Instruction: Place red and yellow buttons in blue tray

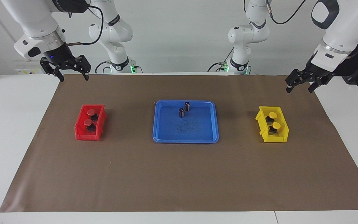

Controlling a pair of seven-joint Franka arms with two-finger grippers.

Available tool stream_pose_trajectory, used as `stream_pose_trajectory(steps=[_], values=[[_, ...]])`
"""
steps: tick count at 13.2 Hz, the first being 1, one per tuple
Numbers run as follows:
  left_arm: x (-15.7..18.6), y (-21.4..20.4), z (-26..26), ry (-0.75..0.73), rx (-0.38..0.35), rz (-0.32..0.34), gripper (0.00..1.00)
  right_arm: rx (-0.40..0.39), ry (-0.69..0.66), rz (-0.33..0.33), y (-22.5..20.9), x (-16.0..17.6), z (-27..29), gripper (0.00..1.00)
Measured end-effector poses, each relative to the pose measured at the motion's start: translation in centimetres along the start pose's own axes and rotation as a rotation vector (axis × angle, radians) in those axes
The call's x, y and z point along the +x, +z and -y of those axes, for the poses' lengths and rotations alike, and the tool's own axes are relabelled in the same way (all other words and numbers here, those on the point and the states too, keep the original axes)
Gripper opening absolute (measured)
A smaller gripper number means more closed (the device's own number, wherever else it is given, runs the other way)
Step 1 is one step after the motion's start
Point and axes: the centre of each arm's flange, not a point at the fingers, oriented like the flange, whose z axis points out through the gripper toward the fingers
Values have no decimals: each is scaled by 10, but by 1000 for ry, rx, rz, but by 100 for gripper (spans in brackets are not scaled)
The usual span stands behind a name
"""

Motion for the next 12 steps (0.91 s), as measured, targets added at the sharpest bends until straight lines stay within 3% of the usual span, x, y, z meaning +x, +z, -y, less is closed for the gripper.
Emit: stream_pose_trajectory(steps=[10, 12], values=[[0, 1, 0, -11, 0, 4, 100, 3, -3, 7, 3, 0, 2, 100], [0, 1, 0, -13, 0, 5, 100, 1, -9, -25, 5, 5, 5, 99]])
